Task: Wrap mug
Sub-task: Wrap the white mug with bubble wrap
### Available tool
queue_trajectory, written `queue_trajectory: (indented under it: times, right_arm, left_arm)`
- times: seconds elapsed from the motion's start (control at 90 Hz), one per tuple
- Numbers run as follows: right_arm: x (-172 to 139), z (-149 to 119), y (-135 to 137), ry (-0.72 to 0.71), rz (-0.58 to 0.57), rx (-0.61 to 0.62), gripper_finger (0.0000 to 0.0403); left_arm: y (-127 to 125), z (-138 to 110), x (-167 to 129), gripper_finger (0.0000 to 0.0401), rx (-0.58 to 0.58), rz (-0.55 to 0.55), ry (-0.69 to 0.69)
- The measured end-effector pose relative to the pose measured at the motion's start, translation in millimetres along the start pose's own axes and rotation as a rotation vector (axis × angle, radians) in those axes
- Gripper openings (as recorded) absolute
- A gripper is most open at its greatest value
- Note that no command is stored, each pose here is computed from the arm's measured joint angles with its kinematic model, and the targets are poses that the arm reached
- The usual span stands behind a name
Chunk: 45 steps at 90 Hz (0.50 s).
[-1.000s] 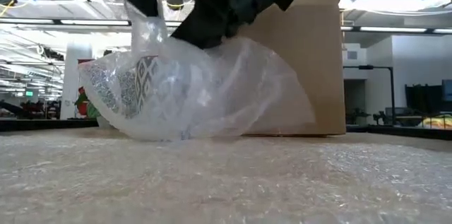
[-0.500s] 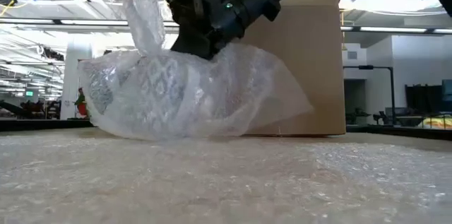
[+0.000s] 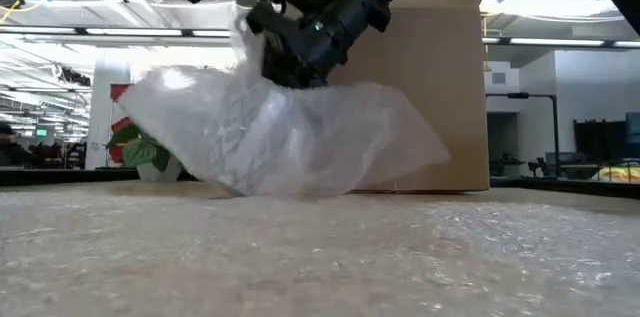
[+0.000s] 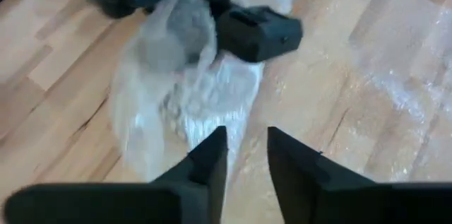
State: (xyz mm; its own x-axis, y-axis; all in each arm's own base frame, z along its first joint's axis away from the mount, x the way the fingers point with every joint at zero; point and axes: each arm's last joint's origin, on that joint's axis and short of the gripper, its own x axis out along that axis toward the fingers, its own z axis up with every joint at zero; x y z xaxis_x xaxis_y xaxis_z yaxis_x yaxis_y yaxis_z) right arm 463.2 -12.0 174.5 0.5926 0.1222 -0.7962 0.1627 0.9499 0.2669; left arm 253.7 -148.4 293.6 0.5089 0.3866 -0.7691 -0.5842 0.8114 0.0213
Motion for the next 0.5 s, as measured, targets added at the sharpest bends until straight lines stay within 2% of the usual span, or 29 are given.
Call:
queue_trajectory:
  times: [0.144,0.322,0.422,0.5]
  right_arm:
    - [1,-2,-2,0.018,-0.004,-0.006,0.0000]
    - [2,-3,1,0.019,0.017,-0.029,0.0000]
    - [2,-5,9,0.038,0.076,-0.088,0.0000]
    - [3,-8,15,0.052,0.091,-0.113,0.0000]
  left_arm:
    - [9,-1,-6,0.0129,-0.026,0.015,0.053]
    - [8,-4,-11,0.0132,-0.046,0.021,0.001]
    - [12,-9,-10,0.0128,-0.073,0.074,-0.003]
    - [20,-14,-9,0.0124,-0.151,0.151,0.015]
